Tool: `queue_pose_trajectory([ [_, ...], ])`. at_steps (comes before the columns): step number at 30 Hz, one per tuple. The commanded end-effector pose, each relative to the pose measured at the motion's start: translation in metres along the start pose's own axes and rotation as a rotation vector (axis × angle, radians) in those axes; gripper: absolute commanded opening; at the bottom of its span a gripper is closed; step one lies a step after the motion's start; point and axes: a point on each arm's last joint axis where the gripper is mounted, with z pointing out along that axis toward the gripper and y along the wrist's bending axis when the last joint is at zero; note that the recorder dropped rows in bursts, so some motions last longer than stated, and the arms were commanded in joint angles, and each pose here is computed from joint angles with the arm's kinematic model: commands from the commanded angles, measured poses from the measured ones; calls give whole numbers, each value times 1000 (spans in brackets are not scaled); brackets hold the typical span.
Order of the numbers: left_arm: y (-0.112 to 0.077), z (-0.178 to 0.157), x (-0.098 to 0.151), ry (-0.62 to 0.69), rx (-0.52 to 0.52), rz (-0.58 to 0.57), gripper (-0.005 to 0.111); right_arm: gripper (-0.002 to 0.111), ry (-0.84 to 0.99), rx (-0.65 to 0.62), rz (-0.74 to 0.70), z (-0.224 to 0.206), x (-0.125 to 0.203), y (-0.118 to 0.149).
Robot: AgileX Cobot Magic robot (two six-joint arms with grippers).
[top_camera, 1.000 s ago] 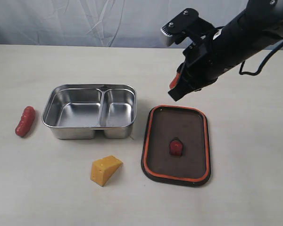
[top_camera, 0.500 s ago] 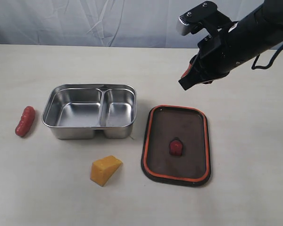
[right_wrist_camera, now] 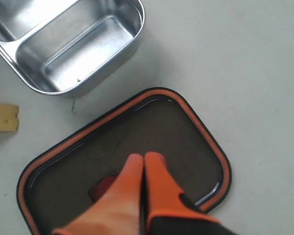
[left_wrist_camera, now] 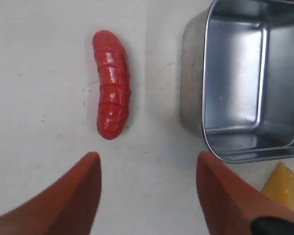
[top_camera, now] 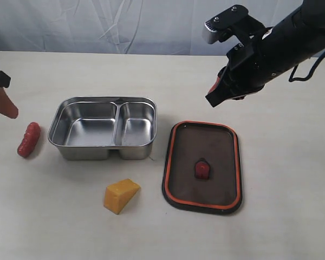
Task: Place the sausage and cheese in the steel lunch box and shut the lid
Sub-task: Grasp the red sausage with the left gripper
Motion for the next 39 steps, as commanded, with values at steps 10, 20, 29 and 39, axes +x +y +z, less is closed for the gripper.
queue_pose_trajectory([
  [10,10,65,-17,19,-95,-11,58,0,7,-14,6,-5,0,1],
  [20,10,82,-19,26,-143,-2,58,0,7,-16,14,-5,0,1],
  [29,3,109,-19,65,-163,-7,56,0,24,-32,18,-5,2,3],
  [39,8,113,-17,107,-193,-3,0,0,24,-32,20,-5,2,3],
])
